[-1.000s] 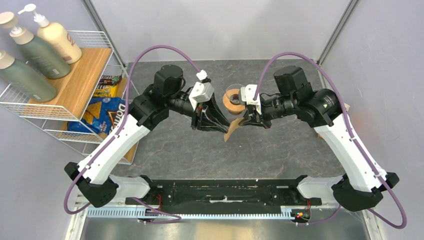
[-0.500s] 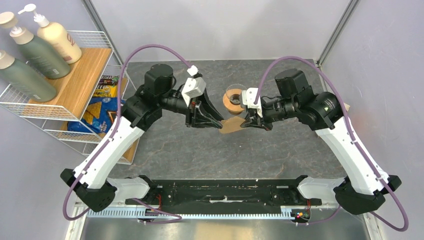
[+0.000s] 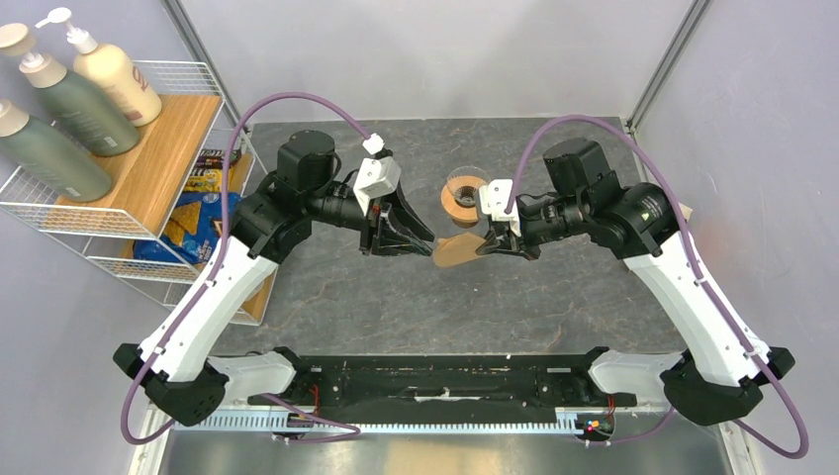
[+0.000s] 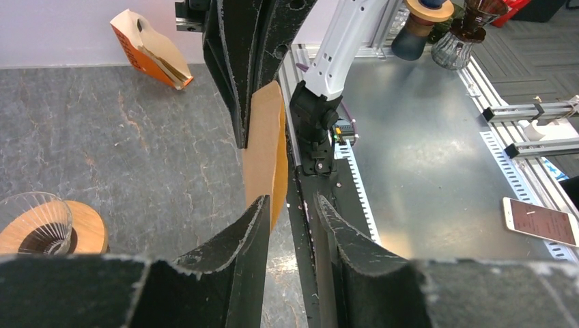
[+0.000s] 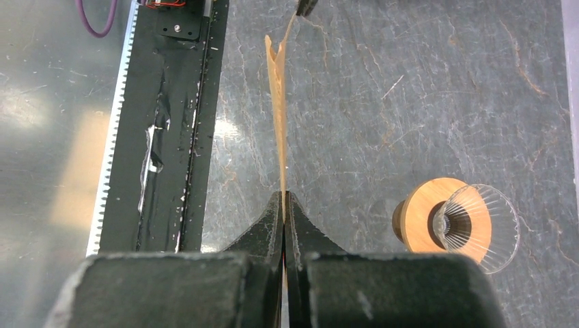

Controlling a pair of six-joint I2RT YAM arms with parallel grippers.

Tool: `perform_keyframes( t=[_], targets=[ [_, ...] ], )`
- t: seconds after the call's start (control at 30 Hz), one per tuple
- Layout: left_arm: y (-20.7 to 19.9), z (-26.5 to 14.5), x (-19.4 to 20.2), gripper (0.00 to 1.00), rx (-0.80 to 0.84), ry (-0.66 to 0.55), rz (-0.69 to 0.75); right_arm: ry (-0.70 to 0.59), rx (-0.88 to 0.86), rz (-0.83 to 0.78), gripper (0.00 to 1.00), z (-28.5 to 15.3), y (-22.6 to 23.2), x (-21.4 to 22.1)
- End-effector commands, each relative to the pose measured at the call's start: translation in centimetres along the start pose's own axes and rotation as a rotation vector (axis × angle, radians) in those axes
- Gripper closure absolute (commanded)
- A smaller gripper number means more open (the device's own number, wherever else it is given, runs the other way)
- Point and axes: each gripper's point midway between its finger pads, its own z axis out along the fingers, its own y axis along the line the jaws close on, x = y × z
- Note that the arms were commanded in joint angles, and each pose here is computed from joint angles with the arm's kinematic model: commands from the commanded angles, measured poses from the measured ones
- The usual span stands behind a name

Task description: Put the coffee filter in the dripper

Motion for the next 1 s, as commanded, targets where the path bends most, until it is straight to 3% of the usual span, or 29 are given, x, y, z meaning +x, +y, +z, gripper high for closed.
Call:
perform_keyframes(
  t=[0.0, 0.97],
  targets=[
    [0.3, 0.0, -1.4, 0.63, -0.023, -0.021, 0.072, -0.028, -0.024, -0.029, 1.00, -0.1, 0.4, -1.0],
    [3.0, 2.3, 0.0, 0.65, -0.083, 0.002, 0.094, -0.044, -0.056, -0.036, 1.00, 0.4, 0.9, -1.2]
  ],
)
